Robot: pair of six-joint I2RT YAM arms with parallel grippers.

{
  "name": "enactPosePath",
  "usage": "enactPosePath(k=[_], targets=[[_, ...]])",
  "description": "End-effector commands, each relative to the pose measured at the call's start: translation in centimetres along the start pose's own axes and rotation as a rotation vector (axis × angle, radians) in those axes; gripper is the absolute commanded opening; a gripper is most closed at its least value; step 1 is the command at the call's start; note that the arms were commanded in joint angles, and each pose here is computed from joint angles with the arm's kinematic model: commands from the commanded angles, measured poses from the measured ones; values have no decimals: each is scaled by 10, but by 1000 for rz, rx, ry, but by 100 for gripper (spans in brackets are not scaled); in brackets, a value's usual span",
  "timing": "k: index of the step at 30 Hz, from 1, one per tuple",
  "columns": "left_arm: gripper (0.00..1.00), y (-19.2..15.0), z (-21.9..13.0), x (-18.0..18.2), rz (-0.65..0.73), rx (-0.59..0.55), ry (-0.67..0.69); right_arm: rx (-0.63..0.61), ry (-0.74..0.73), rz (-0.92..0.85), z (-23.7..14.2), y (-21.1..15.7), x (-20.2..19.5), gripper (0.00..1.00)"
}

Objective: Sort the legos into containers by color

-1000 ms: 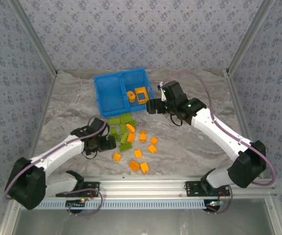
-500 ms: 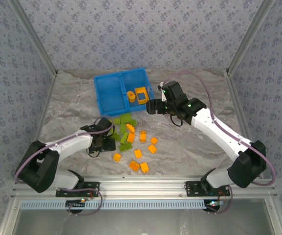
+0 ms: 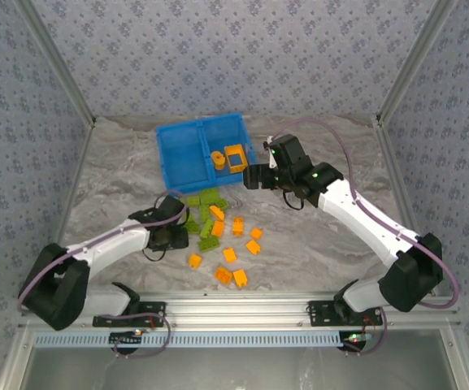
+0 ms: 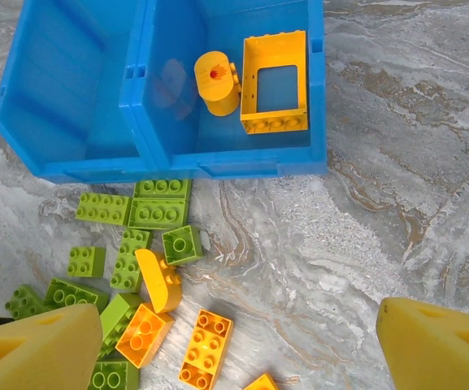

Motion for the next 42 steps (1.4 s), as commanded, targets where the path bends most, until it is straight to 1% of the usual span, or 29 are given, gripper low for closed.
enactPosePath(k=[1,4,5,7,9,13,15,23,24,37,42], targets=[[63,8,-19,0,-12,-65,-7,-14,10,24,-9,6,1,90],[85,13,-27,3,-24,-79,36,-18,16,28,-10,7,1,91],[91,15,-27,3,-17,-88,43,-17,19,29,-10,7,2,91],[99,18,-25,2,24,-94,44,-15,22,33,-10,7,2,91],[99,19,-20,-1,83,-72,36,-11,22,34,-12,5,2,91],[99,18,-4,0,182,0,60,-18,18,42,-17,2,0,91],[99,18,3,0,178,27,49,-24,15,48,-20,2,-1,91],[99,19,22,-1,157,50,3,-24,20,57,-24,0,-2,91],[99,18,24,-1,157,53,3,-24,21,58,-24,0,-2,91],[67,6,28,10,119,113,50,-30,18,74,-25,-1,-3,92],[62,6,27,11,109,118,63,-36,24,84,-27,-1,-2,92]])
Point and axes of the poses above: each hand's point on the last joint's axis, 136 mm out from that joint toward the fingers, its own z axis out along the fingers, its own x axis along the line the jaws close on, y = z × x, the point moved 6 cm from there along -z, back along the fingers, and after that the axes turned 1 degree about -z, right-handed, at the moved point
